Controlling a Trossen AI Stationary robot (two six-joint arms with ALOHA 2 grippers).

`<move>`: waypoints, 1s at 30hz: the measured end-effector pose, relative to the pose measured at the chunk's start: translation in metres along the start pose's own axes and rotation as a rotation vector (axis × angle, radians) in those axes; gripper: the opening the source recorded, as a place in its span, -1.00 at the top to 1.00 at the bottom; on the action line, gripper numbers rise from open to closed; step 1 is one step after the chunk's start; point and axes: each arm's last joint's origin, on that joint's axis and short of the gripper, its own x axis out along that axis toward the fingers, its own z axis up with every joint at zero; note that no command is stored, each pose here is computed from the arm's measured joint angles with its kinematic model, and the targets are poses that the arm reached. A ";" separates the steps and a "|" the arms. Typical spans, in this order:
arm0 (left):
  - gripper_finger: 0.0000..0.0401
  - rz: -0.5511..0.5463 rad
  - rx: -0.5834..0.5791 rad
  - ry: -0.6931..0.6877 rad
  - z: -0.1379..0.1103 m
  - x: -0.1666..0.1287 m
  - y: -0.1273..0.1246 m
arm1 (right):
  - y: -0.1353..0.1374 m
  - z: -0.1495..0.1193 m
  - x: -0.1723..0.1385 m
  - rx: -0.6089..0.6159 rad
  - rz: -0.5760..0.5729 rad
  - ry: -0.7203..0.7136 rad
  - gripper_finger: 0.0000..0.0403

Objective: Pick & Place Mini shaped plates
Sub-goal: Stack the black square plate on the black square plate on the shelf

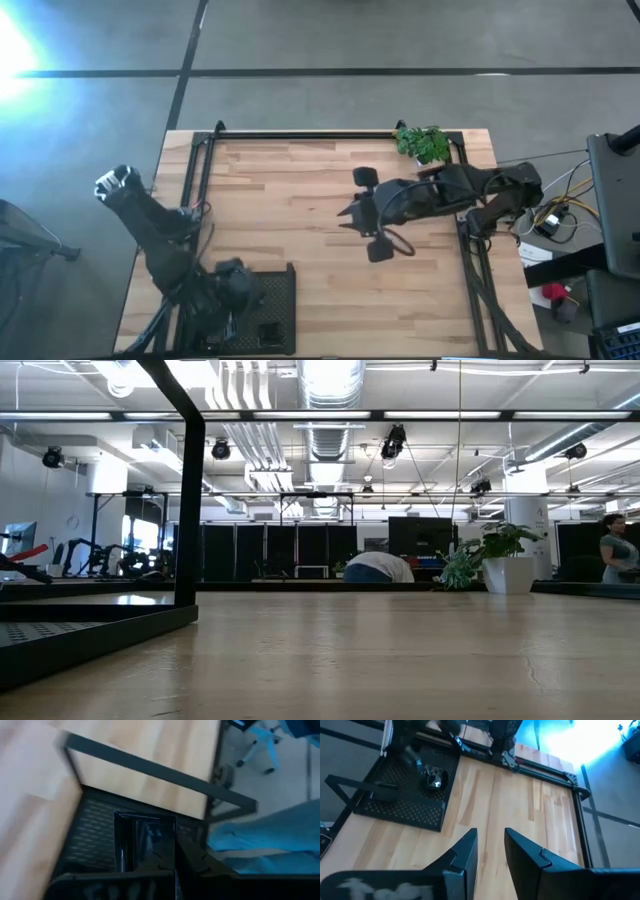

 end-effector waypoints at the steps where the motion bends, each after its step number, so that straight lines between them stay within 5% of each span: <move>1: 1.00 -0.012 0.001 0.002 -0.003 0.005 -0.005 | -0.001 0.000 -0.003 0.001 0.000 -0.008 0.55; 18: 1.00 -0.159 -0.017 0.085 -0.023 0.081 -0.048 | -0.007 0.000 -0.030 0.048 -0.005 -0.064 0.60; 30: 1.00 -0.114 -0.078 0.182 -0.039 0.107 -0.050 | -0.007 -0.001 -0.030 0.047 -0.005 -0.059 0.58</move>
